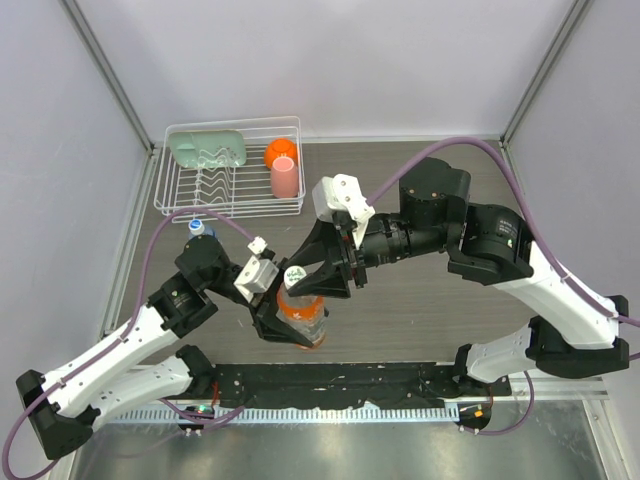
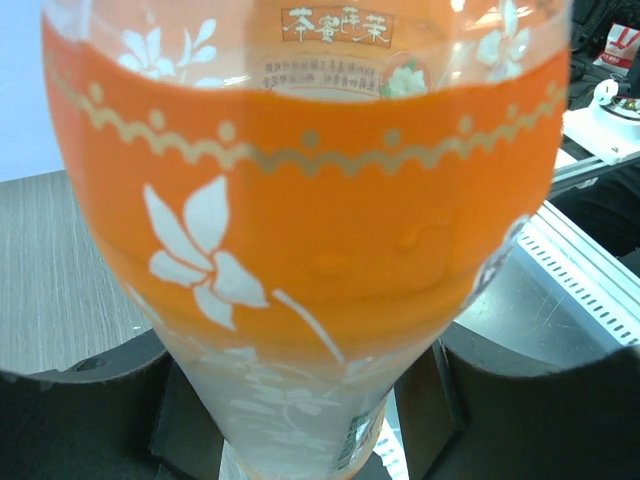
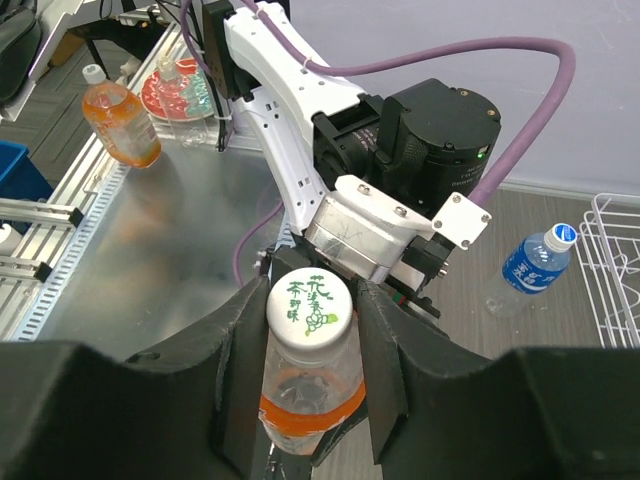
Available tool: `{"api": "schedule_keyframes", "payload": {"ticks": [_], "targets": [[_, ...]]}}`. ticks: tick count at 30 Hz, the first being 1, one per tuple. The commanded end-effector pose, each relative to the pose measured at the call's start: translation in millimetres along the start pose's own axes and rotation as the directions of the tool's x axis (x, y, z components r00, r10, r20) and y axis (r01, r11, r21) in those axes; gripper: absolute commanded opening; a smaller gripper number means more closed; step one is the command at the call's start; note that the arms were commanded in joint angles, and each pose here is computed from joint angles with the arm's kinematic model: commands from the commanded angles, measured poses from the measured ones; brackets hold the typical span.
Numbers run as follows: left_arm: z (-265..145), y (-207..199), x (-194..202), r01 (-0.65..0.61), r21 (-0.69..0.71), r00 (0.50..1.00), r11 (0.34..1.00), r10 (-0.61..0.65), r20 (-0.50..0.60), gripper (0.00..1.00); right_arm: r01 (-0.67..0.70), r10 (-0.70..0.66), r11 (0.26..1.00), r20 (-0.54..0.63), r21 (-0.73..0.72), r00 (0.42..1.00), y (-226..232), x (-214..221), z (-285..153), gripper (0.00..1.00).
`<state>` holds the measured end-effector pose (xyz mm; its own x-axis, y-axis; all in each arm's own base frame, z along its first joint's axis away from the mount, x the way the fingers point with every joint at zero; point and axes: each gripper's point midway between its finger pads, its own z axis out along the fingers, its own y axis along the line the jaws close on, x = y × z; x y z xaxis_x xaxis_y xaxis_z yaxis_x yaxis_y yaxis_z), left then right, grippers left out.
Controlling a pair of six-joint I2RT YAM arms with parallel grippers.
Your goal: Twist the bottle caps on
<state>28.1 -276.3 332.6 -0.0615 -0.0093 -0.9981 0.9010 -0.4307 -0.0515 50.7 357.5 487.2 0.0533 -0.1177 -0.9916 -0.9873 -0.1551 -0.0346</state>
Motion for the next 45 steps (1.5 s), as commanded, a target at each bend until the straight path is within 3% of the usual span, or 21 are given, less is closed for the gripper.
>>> {"api": "schedule_keyframes", "payload": {"ticks": [1, 15, 22, 35, 41, 45], "targets": [[-0.3, -3.1, -16.7, -0.051, -0.01, 0.998, 0.999, 0.052, 0.03, 0.59, 0.015, -0.014, 1.0, 0.056, -0.011, 0.998, 0.9, -14.1, -3.7, 0.42], [-1.9, 7.3, -20.1, -0.061, -0.078, 0.997, 0.995, 0.064, 0.042, 0.57, -0.078, 0.078, 0.996, 0.008, 0.051, 0.997, -18.1, 7.3, -7.7, 0.22], [-6.8, 26.5, -21.8, -0.091, -0.185, 0.994, 0.979, 0.101, 0.048, 0.49, -0.143, 0.154, 0.979, -0.07, 0.144, 0.986, -32.1, 34.4, -11.0, 0.17], [-28.0, 80.8, -22.5, -0.169, -0.478, 0.979, 0.862, 0.203, 0.022, 0.39, -0.184, 0.249, 0.919, -0.15, 0.347, 0.957, -53.7, 68.6, -29.3, 0.09], [-33.7, 94.5, -16.3, -0.157, -0.539, 0.981, 0.828, 0.194, 0.013, 0.37, -0.223, 0.294, 0.862, -0.09, 0.455, 0.951, -67.1, 67.9, -38.8, 0.01], [-37.9, 101.6, -15.8, -0.152, -0.575, 0.981, 0.804, 0.194, 0.012, 0.33, -0.248, 0.326, 0.82, -0.064, 0.515, 0.943, -77.7, 73.5, -39.7, 0.01]]}}
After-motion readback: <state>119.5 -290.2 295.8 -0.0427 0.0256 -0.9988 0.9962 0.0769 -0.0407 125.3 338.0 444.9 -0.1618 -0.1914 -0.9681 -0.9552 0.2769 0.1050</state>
